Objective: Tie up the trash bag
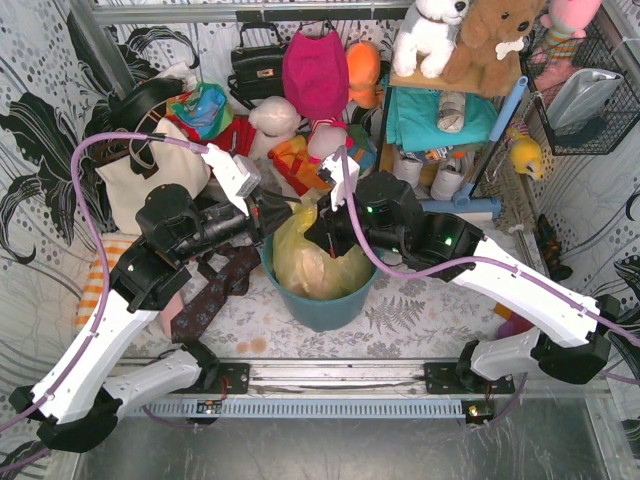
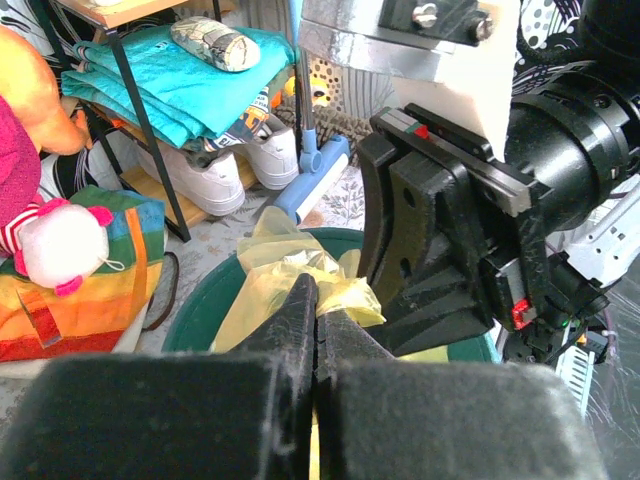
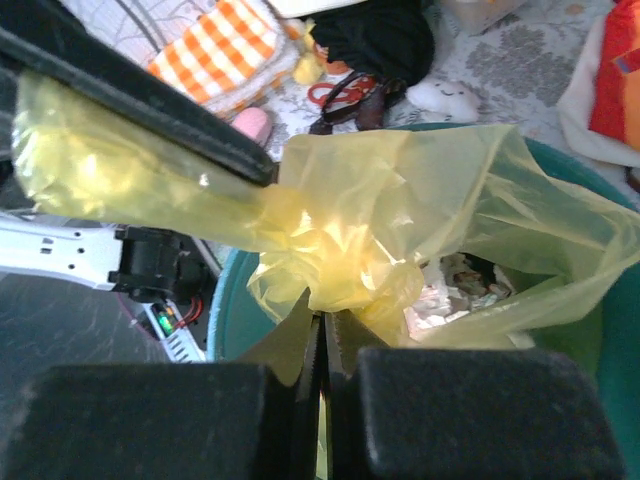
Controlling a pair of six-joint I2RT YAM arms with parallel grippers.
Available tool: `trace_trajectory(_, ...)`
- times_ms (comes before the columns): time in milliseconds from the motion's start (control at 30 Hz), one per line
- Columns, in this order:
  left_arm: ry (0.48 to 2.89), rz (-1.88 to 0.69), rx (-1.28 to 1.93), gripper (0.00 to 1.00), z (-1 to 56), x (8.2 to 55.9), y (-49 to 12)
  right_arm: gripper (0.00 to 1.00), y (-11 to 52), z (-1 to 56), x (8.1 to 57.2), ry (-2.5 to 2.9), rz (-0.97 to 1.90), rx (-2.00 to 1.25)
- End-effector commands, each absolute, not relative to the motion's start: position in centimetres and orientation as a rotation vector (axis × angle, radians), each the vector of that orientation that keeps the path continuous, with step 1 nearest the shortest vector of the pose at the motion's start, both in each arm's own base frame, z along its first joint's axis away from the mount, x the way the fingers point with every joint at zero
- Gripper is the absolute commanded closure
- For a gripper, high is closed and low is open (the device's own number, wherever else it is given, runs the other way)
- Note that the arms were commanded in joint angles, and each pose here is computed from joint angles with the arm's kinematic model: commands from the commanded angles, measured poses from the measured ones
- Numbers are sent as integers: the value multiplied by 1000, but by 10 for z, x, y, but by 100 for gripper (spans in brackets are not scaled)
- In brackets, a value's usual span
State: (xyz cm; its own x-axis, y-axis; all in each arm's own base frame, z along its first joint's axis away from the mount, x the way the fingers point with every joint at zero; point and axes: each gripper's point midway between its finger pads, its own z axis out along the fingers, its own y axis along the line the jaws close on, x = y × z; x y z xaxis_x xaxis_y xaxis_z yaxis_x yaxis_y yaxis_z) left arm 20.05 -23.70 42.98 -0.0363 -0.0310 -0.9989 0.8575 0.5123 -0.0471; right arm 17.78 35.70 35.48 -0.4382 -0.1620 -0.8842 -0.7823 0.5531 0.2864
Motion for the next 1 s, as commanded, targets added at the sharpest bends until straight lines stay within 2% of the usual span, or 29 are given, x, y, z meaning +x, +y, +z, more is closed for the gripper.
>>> trace_trajectory(0, 1376, -886, 779, 100, 443, 191, -239, 100, 350, 365, 192, 1884, 792, -730)
trace_trajectory(300, 1398, -934, 757, 97, 424, 196, -248, 100, 346, 355, 207, 1888, 669, -707)
trace_trajectory(500, 1417, -951, 738, 100, 414, 199, -250, 100, 345, 347, 216, 1879, 604, -677)
trace_trajectory(967, 1413, -920, 696, 100, 416, 197, -240, 100, 334, 350, 248, 1736, 451, -502)
